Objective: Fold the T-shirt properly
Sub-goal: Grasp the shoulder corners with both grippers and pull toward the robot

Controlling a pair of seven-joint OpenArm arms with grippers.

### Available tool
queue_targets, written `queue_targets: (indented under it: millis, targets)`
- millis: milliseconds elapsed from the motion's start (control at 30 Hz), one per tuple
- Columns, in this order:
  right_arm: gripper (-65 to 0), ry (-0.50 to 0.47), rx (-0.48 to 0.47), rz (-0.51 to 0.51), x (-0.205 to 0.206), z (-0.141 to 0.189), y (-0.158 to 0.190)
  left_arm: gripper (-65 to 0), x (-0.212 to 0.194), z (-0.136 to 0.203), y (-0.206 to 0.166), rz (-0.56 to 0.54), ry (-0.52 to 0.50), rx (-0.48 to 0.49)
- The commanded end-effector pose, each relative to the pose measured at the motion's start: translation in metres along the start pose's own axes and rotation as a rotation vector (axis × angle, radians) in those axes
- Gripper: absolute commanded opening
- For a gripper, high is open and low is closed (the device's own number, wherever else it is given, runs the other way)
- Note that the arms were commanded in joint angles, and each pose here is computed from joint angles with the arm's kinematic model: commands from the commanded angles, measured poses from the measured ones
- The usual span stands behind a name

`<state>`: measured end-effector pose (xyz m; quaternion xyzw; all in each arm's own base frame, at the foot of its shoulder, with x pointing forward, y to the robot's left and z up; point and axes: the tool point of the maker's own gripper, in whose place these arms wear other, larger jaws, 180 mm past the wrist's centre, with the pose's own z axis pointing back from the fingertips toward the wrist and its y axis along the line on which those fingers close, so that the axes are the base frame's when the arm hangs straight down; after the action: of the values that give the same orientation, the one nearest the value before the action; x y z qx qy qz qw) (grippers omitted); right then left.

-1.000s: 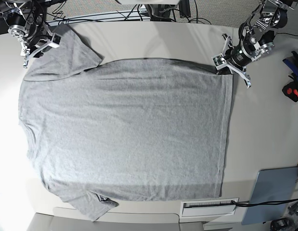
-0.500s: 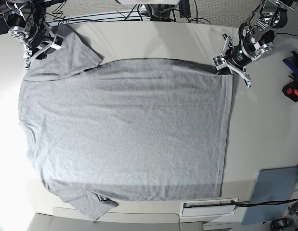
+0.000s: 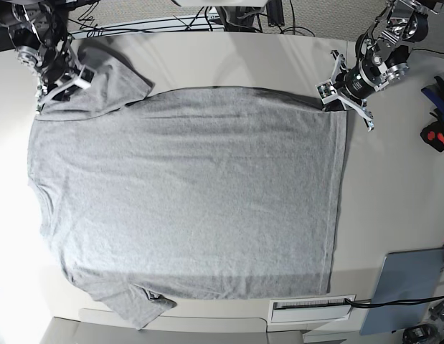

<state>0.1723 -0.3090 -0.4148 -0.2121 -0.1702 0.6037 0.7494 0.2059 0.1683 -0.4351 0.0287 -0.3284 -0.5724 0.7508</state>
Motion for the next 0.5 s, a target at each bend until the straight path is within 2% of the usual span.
queue_targets:
  millis: [0, 133, 333, 467]
  targets:
    - [-41.6, 0.012, 0.056, 0.017, -0.004, -0.003, 0.013, -65.0, -0.026, 0.003, -0.018, -0.028, 0.107, -0.072]
    - [-41.6, 0.005, 0.079, 0.052, 0.009, -0.01, 0.02, -65.0, -0.026, 0.003, -0.018, -0.028, 0.107, -0.072]
    - [-42.6, 0.049, 0.095, 0.083, 0.011, -0.013, 0.026, -65.0, -0.026, 0.003, -0.018, -0.028, 0.108, -0.072]
    - [-56.7, 0.069, 0.093, 0.084, 0.008, -0.013, 0.025, -65.0, -0.026, 0.003, -0.018, -0.028, 0.107, -0.072]
